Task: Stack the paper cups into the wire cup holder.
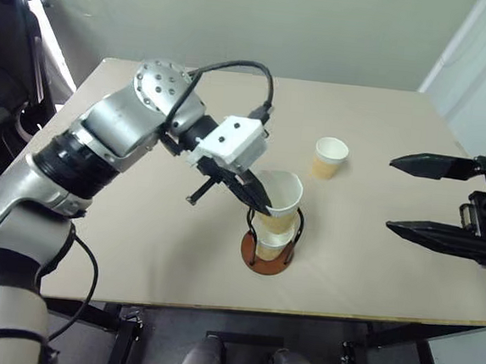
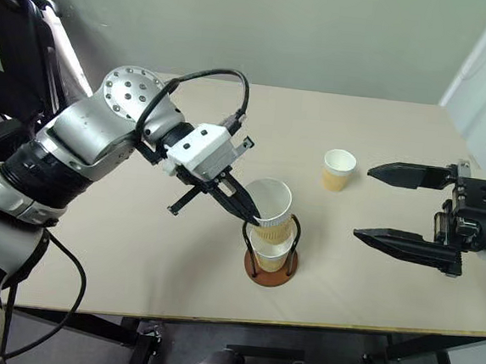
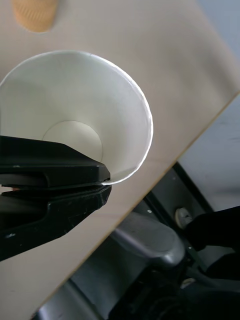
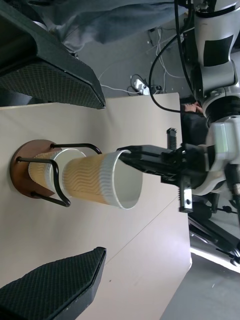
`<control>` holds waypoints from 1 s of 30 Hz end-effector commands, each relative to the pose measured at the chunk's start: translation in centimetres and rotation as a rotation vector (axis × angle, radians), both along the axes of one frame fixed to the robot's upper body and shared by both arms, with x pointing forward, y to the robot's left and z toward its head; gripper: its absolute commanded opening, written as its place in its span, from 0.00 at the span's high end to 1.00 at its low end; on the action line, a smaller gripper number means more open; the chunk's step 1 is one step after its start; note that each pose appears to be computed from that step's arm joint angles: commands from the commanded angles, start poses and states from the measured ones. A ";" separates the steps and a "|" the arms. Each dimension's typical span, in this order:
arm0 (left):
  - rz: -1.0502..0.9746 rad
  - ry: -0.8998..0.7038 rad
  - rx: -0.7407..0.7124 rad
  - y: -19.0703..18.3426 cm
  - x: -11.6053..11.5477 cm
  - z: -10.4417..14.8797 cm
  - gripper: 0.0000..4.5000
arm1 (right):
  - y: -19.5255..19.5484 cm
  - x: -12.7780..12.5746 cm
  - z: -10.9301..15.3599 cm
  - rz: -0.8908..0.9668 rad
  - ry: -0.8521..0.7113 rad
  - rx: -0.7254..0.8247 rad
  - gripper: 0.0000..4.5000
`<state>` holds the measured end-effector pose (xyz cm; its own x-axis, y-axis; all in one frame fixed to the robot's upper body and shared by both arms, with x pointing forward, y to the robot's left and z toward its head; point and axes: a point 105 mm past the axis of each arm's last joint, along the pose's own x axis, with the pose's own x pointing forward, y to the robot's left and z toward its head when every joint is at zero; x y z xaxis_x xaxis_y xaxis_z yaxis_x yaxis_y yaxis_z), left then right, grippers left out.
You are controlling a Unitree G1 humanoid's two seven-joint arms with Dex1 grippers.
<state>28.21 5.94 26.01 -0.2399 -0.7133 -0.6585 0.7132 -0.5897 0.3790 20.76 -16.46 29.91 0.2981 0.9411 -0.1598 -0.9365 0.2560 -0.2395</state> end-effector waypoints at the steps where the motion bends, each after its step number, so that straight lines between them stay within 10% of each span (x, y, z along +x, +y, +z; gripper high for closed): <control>1: -0.045 -0.060 0.036 0.1 0.1 0.4 0.99 | 0.1 -0.7 1.0 -0.010 -0.053 -0.012 0.00; 11: -0.070 -0.034 0.062 -0.4 -0.8 -0.4 0.99 | -0.1 -0.9 0.8 -0.019 -0.049 -0.015 0.00; 25: 0.048 -0.101 0.019 -0.5 1.7 0.6 0.00 | -0.2 0.9 -0.1 -0.032 -0.044 -0.045 0.00; 30: 0.287 -0.102 -0.135 2.0 4.3 3.0 0.00 | -2.2 8.5 -1.2 -0.227 -0.086 -0.167 0.00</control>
